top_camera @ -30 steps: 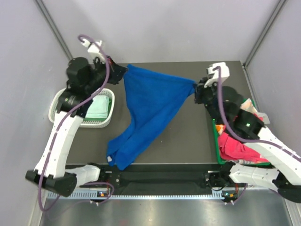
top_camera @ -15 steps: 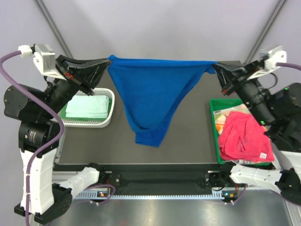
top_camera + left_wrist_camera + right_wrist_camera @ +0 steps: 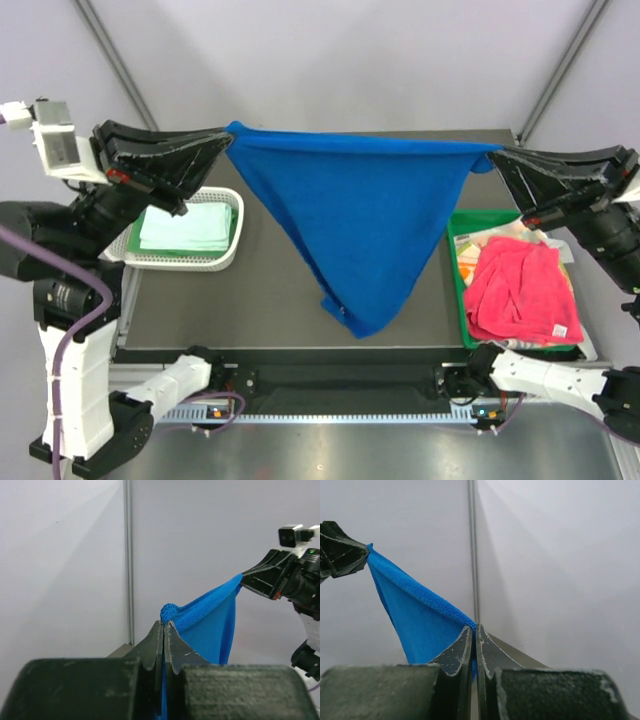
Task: Fold and stack the towels
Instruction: Flatten out the crumpled towel
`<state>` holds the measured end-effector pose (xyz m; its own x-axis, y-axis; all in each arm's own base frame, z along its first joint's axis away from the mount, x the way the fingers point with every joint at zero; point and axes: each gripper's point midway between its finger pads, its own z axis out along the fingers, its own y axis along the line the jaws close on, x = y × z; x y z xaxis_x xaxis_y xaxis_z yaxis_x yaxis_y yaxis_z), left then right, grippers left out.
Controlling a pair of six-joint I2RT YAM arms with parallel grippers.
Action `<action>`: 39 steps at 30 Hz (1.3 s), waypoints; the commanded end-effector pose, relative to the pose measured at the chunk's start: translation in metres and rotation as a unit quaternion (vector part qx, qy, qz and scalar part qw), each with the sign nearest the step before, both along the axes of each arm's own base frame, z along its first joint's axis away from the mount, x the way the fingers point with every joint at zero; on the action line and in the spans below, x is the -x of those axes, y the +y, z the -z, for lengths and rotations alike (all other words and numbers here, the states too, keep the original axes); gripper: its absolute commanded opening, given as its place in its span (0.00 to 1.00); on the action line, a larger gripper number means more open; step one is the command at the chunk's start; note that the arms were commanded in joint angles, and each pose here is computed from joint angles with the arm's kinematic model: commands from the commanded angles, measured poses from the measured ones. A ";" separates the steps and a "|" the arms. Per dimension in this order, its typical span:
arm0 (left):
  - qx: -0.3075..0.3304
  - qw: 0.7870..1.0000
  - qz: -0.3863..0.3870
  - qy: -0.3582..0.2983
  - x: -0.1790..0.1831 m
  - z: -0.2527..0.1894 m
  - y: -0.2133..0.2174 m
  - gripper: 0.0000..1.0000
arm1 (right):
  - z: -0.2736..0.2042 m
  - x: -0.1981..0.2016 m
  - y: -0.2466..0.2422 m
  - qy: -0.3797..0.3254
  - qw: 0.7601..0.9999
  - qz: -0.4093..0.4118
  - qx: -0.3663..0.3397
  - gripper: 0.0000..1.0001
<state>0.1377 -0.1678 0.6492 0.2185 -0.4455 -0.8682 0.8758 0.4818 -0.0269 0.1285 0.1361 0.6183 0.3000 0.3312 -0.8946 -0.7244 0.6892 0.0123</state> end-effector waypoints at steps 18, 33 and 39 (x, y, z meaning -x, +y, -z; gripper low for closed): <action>0.075 0.996 -0.024 -0.050 0.020 -0.036 0.021 0.00 | -0.048 0.029 -0.045 -0.045 0.996 0.014 -0.082 0.00; 0.034 0.977 -0.159 0.136 -0.274 0.105 -0.006 0.00 | 0.055 -0.268 0.026 0.083 0.974 0.205 0.044 0.00; 0.022 0.962 -0.176 0.206 -0.388 0.180 0.001 0.00 | 0.147 -0.402 0.044 0.164 0.963 0.201 0.071 0.00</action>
